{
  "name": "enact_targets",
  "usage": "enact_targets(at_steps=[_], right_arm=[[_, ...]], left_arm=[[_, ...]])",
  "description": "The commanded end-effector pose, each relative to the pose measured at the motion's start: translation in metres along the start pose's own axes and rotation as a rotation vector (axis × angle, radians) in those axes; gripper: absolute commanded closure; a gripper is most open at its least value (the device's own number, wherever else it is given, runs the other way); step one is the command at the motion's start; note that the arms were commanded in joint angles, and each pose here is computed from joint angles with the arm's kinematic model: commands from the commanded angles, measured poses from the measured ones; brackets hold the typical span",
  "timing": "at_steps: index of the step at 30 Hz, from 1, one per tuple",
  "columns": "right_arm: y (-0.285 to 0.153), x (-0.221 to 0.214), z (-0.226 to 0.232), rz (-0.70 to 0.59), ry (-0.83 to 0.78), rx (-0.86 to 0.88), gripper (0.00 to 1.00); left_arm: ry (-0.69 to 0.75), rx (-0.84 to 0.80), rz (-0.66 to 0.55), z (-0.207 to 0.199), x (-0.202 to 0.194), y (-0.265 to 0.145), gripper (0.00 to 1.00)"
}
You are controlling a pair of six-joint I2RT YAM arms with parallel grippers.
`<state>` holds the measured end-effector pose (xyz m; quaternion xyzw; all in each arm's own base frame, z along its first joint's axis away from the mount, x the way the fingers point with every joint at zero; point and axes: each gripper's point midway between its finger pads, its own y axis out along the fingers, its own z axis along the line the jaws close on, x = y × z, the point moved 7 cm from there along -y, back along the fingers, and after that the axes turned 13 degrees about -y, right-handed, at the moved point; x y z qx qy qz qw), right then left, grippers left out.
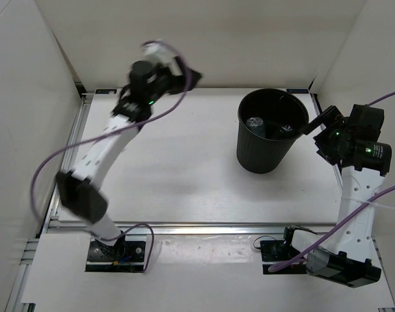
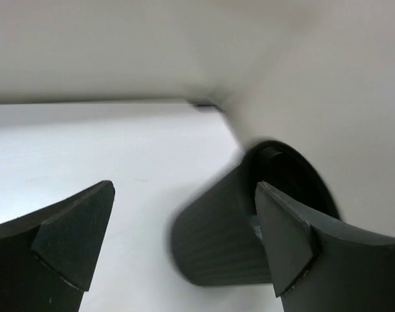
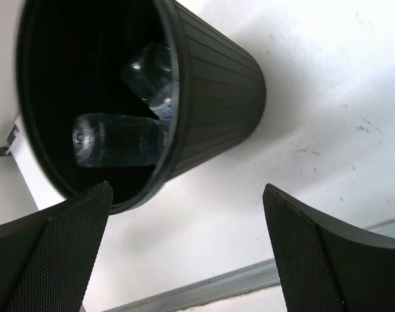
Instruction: Put the plastic bottles in the bin
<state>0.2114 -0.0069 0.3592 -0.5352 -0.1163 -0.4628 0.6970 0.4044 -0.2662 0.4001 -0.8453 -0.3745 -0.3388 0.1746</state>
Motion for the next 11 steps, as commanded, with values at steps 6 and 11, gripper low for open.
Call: enact_targets(at_steps=[6, 11], right_arm=[[0.000, -0.009, -0.017, 0.001, 0.004, -0.108, 0.00], [0.007, 0.008, -0.014, -0.011, 0.016, -0.131, 0.00]], left_arm=[[0.017, 0.906, -0.569, 0.119, 0.005, -0.231, 0.00], [0.021, 1.335, -0.682, 0.189, -0.029, -0.305, 0.00]])
